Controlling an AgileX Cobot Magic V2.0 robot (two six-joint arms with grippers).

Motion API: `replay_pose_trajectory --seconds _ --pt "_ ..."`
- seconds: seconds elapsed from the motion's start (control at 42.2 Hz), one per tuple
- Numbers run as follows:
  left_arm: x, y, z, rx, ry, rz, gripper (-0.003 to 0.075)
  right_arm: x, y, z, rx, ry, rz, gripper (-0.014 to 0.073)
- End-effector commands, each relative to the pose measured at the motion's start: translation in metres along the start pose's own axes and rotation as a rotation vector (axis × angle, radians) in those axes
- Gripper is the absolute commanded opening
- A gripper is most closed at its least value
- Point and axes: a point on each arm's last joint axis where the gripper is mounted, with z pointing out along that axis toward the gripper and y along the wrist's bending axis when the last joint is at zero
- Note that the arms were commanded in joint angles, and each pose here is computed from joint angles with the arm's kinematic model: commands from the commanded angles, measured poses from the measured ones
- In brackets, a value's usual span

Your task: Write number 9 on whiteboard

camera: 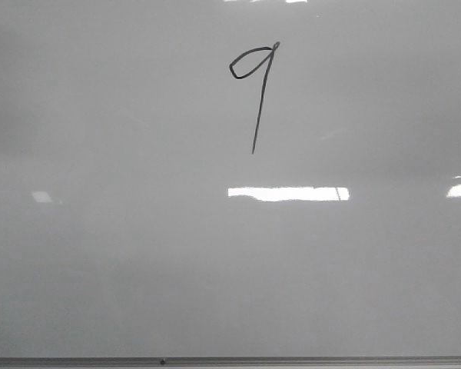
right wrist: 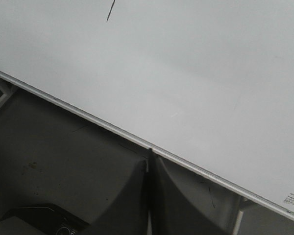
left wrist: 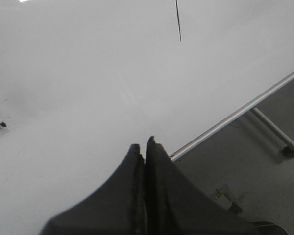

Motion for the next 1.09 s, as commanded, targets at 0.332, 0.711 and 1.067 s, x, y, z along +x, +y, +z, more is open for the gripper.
replay_pose_trajectory --seconds 0.332,0.711,1.067 --pt "0.047 0.034 -0.011 -0.306 -0.416 -0.221 -0.0019 -0.010 -0.001 -0.003 0.015 -0.073 -0.008 -0.0069" --pt "0.131 0.031 0.006 -0.508 -0.590 -0.275 -0.0019 -0.010 -0.001 -0.003 0.015 -0.073 -0.008 -0.0069" --pt "0.169 0.028 0.027 -0.555 -0.664 -0.257 -0.0019 -0.010 -0.001 -0.003 0.015 -0.071 -0.008 -0.0069"
